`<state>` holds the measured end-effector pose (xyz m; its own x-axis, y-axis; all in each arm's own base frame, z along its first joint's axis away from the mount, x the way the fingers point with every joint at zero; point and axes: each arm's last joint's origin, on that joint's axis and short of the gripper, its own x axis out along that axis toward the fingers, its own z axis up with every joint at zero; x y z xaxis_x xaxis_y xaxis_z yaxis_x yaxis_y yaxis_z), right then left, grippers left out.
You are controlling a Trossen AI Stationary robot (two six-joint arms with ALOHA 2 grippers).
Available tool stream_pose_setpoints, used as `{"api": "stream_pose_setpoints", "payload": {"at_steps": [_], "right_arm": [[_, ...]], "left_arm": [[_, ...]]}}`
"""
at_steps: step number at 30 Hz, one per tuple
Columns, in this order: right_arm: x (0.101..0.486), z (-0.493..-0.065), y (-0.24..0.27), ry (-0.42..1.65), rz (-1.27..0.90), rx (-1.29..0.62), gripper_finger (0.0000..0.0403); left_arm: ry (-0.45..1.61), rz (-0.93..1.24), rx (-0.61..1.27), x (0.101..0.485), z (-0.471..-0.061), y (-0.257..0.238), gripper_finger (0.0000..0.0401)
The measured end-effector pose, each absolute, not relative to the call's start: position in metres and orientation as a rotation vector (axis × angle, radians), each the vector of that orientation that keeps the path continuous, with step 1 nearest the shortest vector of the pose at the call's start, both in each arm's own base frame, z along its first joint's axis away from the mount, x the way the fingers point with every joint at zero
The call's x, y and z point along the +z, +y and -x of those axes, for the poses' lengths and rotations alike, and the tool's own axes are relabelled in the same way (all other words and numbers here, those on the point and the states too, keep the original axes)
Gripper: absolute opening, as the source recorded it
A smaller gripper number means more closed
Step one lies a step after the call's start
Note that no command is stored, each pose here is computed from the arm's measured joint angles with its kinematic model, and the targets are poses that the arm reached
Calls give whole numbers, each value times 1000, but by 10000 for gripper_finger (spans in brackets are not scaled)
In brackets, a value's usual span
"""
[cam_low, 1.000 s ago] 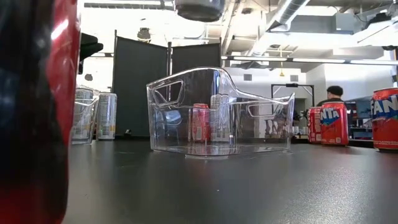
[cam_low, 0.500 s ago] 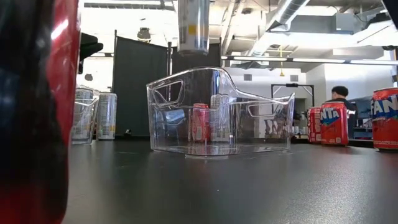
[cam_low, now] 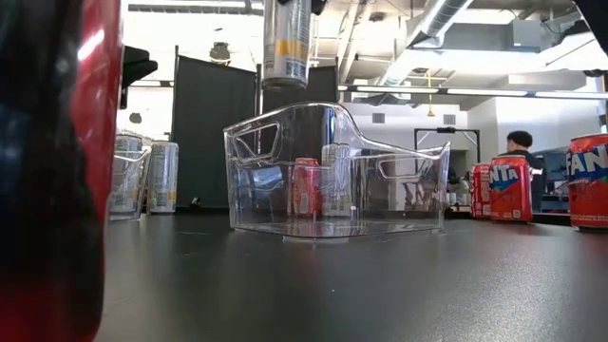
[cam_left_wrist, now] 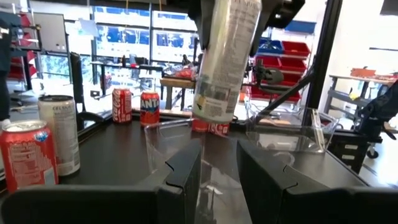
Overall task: Sort soda cans
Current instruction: Put the white soda can into the middle transparent bin
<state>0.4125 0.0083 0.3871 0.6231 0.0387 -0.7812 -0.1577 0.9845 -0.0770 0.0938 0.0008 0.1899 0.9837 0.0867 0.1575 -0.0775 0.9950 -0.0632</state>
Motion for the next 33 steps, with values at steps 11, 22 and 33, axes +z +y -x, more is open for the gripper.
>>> {"api": "stream_pose_setpoints", "payload": {"at_steps": [11, 22, 33], "right_arm": [[352, -425, 18, 922, 126, 129, 249], [316, -433, 18, 943, 105, 143, 249], [293, -439, 13, 922, 91, 161, 249]], "left_arm": [[-167, 57, 82, 191, -94, 1, 100], [-167, 57, 82, 190, -94, 1, 100], [-166, 57, 82, 190, -94, 1, 100]]}}
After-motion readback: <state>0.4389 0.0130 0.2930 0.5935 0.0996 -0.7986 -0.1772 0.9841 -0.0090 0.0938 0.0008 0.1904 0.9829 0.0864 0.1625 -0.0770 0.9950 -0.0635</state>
